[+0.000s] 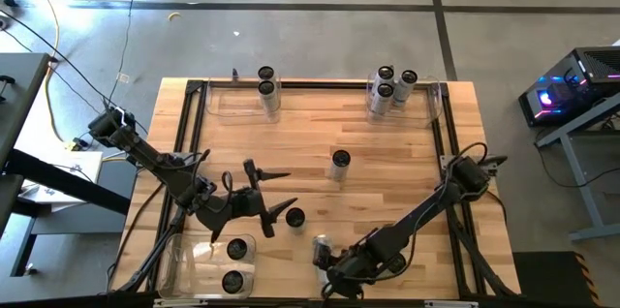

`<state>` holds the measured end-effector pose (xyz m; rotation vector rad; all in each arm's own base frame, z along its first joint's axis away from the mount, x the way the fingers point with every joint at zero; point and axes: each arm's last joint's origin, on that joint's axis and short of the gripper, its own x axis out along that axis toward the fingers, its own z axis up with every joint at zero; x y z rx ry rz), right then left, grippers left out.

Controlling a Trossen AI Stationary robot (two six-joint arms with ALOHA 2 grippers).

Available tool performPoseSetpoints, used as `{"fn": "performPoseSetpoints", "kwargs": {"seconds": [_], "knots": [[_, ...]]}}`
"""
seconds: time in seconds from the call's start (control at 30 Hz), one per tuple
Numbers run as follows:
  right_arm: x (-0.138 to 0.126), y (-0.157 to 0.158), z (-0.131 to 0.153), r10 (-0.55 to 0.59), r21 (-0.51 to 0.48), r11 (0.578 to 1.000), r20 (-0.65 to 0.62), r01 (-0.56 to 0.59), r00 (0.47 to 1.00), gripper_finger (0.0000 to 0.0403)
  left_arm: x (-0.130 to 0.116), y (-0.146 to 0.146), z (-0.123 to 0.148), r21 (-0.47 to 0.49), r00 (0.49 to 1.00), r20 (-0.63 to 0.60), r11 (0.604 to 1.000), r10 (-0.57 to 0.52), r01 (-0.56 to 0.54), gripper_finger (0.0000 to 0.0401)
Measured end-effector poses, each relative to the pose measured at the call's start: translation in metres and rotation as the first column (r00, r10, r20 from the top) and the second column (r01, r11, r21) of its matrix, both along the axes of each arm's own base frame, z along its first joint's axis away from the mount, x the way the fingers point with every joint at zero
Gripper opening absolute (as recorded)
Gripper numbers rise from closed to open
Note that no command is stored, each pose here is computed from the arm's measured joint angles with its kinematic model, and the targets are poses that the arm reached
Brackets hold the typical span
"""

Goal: Sort soda cans
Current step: Put the white-pink soda can into the bottom left transparent bin

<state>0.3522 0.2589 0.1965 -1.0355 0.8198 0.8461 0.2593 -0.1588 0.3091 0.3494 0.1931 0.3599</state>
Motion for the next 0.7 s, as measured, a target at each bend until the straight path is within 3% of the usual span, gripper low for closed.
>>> {"fn": "performPoseSetpoints", "kwargs": {"seconds": [0.37,0.57,0.7], "knots": [[0.026,-0.023,-0.03,0.016,-0.038,0.999,-0.035,-0.017,0.999,0.0326,-0.001,0.001,-0.004,-0.016,1.0,-0.022,1.0,0.007,-0.008,0.0281],[0.035,-0.031,-0.05,-0.03,-0.022,0.999,-0.077,0.029,0.997,0.0324,-0.001,0.001,-0.005,-0.029,1.0,-0.022,1.0,0.01,-0.011,0.0281],[0.036,-0.03,-0.053,-0.114,-0.004,0.994,-0.082,0.114,0.99,0.0302,-0.001,0.001,-0.006,-0.04,1.0,-0.028,0.999,0.014,-0.015,0.0281]]}}
